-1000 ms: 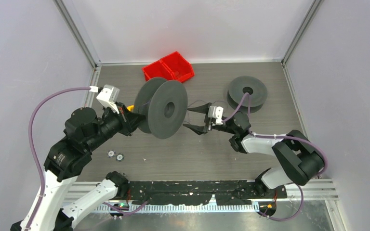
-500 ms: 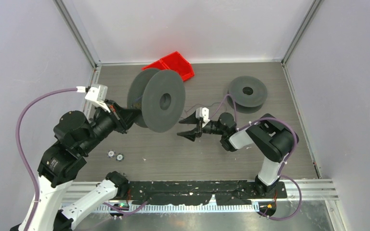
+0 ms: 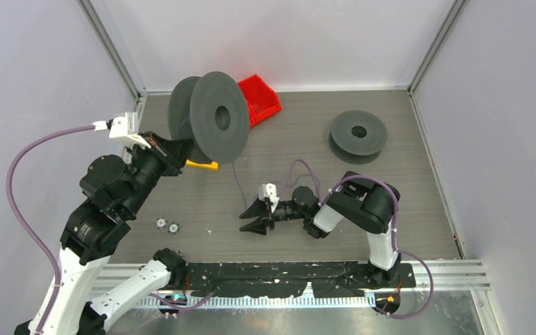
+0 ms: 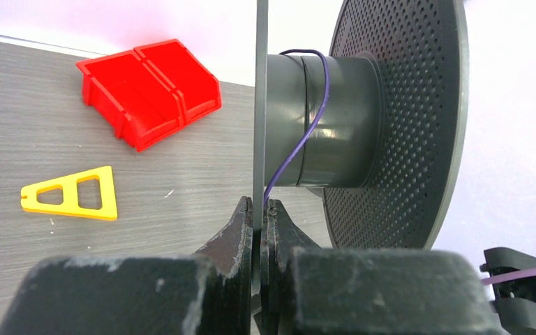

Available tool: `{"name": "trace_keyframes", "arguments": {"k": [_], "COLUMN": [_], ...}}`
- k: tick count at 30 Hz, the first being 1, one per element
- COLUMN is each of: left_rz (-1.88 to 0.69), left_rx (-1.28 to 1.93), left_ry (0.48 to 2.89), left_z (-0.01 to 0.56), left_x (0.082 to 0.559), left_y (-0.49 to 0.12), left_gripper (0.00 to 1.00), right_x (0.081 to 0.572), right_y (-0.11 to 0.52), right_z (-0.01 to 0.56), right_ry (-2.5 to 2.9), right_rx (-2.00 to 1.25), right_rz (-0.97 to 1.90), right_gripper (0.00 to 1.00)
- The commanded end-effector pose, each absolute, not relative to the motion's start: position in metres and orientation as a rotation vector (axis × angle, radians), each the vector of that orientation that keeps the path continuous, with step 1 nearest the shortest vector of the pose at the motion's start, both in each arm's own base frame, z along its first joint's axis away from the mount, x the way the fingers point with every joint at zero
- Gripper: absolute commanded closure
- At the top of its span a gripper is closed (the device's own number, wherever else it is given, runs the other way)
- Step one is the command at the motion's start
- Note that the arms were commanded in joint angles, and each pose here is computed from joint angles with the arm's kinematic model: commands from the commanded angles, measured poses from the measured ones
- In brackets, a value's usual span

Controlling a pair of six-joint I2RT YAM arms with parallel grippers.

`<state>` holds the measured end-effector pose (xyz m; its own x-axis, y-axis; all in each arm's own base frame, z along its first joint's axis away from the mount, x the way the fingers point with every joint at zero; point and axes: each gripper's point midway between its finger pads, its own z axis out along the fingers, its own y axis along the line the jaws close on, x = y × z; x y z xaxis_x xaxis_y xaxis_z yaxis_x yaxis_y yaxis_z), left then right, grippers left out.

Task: Wrap the cables
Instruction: Wrap the cable around the cable reel.

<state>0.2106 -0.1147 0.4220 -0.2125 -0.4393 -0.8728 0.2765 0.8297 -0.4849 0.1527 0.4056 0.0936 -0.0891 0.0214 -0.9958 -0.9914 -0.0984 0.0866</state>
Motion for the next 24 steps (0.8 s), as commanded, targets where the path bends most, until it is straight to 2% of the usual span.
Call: {"name": "trace_keyframes", "arguments": {"k": [1, 7, 8, 9, 12, 13, 14, 15, 16, 17, 18, 19, 24], "left_rz": [-0.685, -0.510, -0.453, -0.394, -0.200, -0.157, -0.120, -0.098, -0.078, -0.065, -0.047, -0.029, -0.033], "left_rx": [-0.233, -0.240, -0.220, -0.187, -0.133, -0.116, -0.095, -0.078, -0.057, -0.039, -0.025, -0.006, 0.228], "left_ry": [1.449, 1.469, 1.484, 1.504, 1.606, 1.640, 1.676, 1.709, 1.740, 1.765, 1.792, 1.815, 1.870], "left_z": [0.474, 0.457, 0.450, 0.441, 0.406, 0.394, 0.381, 0.369, 0.358, 0.350, 0.341, 0.333, 0.302], "left_x": [0.212, 0.231, 0.238, 0.245, 0.268, 0.274, 0.280, 0.284, 0.288, 0.290, 0.292, 0.293, 0.288], "left_y": [-0.097, -0.083, -0.082, -0.082, -0.078, -0.079, -0.080, -0.083, -0.086, -0.088, -0.089, -0.090, -0.106], "left_gripper": [1.00, 1.00, 1.00, 1.00, 1.00, 1.00, 1.00, 1.00, 1.00, 1.00, 1.00, 1.00, 1.00], "right_x": [0.155, 0.124, 0.122, 0.114, 0.114, 0.117, 0.118, 0.119, 0.121, 0.125, 0.122, 0.126, 0.140], "right_y": [0.424, 0.426, 0.424, 0.422, 0.408, 0.405, 0.406, 0.405, 0.409, 0.415, 0.414, 0.415, 0.409], "right_z": [0.137, 0.150, 0.151, 0.162, 0.163, 0.182, 0.168, 0.188, 0.176, 0.208, 0.191, 0.218, 0.258], "right_ry": [1.004, 0.986, 1.002, 0.977, 1.082, 1.061, 1.159, 1.117, 1.210, 1.147, 1.231, 1.206, 1.233], "right_rx": [-1.157, -1.168, -1.150, -1.141, -1.090, -1.061, -1.097, -1.095, -1.154, -1.151, -1.228, -1.199, -1.181], "right_rz": [1.357, 1.435, 1.428, 1.427, 1.382, 1.357, 1.330, 1.269, 1.217, 1.140, 1.087, 1.067, 0.967], "right_gripper": [0.54, 0.83, 0.91, 0.93, 0.95, 0.95, 0.94, 0.94, 0.95, 0.95, 0.95, 0.95, 0.95]}}
